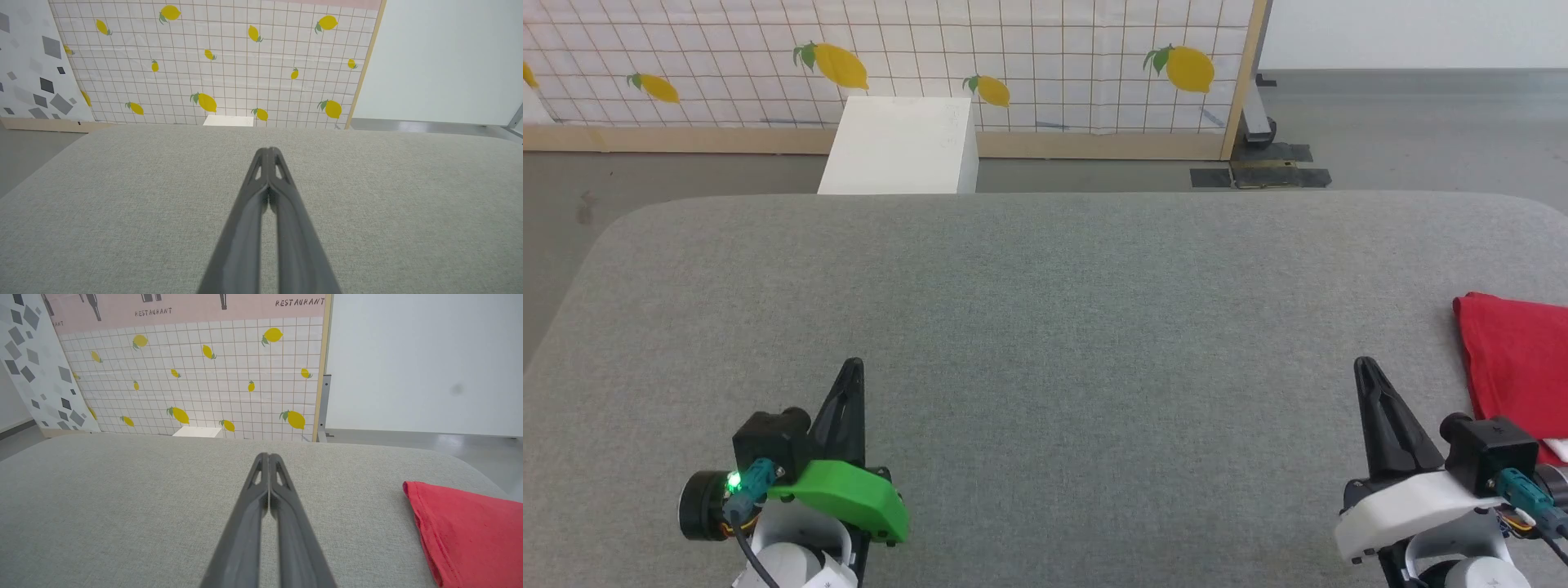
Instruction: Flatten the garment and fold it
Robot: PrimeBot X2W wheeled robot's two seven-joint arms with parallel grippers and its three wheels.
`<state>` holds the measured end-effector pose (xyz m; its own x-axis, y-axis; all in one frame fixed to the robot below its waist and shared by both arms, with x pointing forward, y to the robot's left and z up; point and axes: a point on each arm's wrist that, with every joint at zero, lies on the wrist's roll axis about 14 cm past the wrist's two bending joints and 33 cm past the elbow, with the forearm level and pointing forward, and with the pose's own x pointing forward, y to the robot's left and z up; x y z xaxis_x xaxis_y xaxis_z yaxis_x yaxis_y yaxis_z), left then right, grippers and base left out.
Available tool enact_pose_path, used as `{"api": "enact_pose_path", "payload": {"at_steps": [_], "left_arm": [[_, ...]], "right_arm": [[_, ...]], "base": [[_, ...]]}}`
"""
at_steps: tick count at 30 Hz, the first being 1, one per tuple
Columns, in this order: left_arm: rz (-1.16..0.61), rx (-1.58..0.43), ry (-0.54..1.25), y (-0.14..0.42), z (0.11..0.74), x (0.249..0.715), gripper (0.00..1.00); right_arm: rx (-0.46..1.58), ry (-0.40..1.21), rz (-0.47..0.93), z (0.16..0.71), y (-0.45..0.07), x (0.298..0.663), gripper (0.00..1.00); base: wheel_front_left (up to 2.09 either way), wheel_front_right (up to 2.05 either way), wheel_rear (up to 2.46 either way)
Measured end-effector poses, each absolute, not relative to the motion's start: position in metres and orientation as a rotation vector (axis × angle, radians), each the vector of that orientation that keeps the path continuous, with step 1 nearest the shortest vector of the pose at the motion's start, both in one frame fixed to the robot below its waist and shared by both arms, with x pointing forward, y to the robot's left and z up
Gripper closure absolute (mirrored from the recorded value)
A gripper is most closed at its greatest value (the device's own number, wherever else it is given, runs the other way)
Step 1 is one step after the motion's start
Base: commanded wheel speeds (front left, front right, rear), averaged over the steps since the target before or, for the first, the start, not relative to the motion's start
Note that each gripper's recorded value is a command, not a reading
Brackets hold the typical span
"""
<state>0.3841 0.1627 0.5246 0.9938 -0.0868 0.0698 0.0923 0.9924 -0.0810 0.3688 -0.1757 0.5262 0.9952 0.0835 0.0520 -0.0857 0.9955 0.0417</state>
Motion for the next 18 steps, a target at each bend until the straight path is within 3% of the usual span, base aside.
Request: {"api": "enact_pose_path", "payload": {"at_steps": [18], "left_arm": [[-0.072, -0.042, -0.058, 0.1661, 0.5278, 0.3830, 1.00]], "right_arm": [[0.023, -0.031, 0.097, 0.5250, -0.1719, 0.3688, 1.00]], "base": [[0.00, 0.00, 0.00]]}}
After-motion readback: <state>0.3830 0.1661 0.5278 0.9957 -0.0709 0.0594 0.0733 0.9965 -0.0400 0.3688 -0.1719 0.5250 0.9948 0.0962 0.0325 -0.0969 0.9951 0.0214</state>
